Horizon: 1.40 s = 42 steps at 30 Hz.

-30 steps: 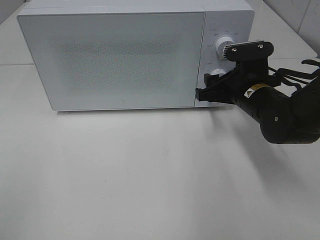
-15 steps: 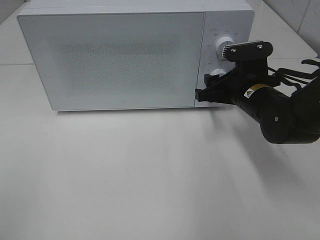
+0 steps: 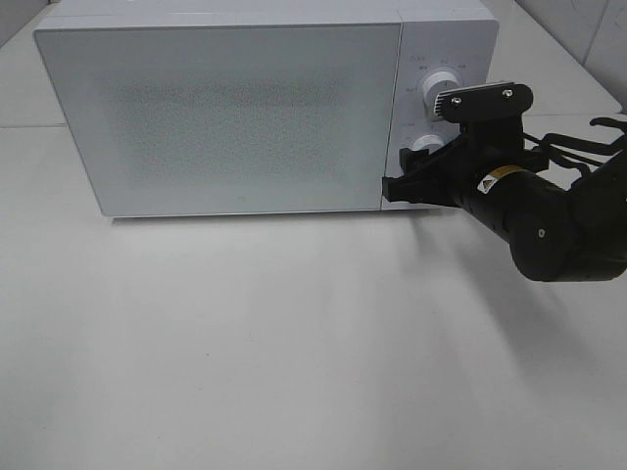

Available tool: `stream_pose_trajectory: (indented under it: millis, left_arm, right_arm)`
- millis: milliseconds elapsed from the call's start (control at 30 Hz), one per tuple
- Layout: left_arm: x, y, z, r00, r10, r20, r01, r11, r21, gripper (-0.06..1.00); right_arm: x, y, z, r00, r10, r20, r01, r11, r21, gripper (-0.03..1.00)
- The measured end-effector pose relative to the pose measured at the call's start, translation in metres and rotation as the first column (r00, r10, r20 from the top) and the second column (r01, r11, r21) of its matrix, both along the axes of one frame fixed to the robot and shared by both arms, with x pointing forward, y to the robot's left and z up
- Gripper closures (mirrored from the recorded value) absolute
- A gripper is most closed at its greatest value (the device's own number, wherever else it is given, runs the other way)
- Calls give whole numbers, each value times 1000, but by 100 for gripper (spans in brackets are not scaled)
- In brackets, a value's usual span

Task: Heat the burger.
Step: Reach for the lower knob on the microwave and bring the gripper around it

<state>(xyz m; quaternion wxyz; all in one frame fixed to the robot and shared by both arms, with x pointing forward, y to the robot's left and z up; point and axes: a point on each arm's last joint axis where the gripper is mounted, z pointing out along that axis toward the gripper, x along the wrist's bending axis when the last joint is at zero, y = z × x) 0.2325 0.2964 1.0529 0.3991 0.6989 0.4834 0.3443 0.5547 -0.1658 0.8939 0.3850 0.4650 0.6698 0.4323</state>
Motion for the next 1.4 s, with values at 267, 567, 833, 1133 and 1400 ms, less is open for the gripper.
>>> stream_pose_trajectory:
  millis: [267, 567, 833, 1133, 1400]
  left_arm:
    - [0, 0, 0, 1000, 0, 0, 0, 1000, 0, 94]
    - [0, 0, 0, 1000, 0, 0, 0, 1000, 0, 94]
    - [0, 0, 0, 1000, 0, 1, 0, 1000, 0, 94]
    - [0, 0, 0, 1000, 0, 1, 0, 1000, 0, 94]
    - [0, 0, 0, 1000, 0, 1, 0, 1000, 0, 94]
  right_arm:
    - [0, 0, 0, 1000, 0, -2, 0, 1000, 0, 32]
    - [0, 0, 0, 1000, 0, -2, 0, 1000, 0, 32]
    - [4, 4, -11, 999, 5, -40, -6, 1000, -10, 32]
    - [4, 6, -14, 999, 7, -46, -8, 1000, -11, 36]
    - [3, 5, 4, 1000, 6, 2, -6, 1000, 11, 36]
